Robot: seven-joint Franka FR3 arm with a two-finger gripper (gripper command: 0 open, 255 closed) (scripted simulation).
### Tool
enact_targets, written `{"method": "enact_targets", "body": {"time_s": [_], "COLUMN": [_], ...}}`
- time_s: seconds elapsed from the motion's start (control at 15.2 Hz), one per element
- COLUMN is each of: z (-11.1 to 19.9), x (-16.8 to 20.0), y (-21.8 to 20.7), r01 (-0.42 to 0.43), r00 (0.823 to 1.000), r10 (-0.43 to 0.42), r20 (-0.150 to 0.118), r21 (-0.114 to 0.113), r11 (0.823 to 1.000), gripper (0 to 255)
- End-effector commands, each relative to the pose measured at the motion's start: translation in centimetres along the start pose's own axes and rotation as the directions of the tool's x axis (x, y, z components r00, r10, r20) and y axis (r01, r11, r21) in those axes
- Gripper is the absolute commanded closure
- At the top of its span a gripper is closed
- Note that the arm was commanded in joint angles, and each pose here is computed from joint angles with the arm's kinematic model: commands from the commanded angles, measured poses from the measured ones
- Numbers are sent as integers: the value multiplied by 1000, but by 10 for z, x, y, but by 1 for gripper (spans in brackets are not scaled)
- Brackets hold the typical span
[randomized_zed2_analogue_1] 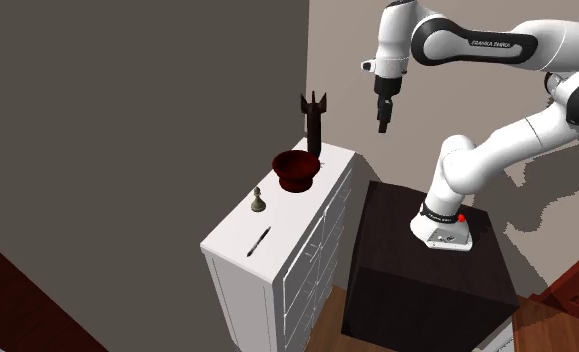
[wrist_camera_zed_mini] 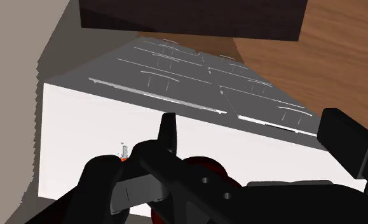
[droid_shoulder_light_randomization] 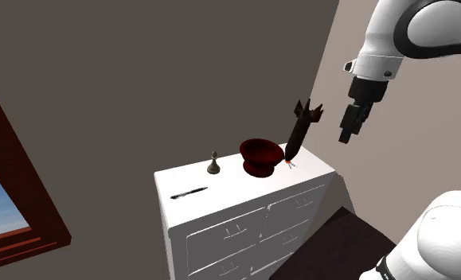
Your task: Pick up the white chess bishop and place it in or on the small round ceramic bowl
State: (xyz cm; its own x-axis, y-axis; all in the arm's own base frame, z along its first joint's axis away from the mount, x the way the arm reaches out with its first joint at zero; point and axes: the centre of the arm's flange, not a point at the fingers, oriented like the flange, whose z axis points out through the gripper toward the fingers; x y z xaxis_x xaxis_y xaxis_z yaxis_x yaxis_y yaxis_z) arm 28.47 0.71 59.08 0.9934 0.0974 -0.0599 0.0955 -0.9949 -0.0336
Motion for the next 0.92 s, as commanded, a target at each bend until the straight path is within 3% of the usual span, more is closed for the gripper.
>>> {"method": "enact_targets", "body": {"time_s": [0.0,0.4,0.86], "z": [0,52,105], "x": [0,41,95], "y": [0,-10,-25], "r01": [0,-38,-71], "r00": [1000,994,972], "r10": [0,47,112], "r20": [0,-100,-209], "r21": [0,86,190], "r11": [1000,996,979], "gripper": [0,0,0]}}
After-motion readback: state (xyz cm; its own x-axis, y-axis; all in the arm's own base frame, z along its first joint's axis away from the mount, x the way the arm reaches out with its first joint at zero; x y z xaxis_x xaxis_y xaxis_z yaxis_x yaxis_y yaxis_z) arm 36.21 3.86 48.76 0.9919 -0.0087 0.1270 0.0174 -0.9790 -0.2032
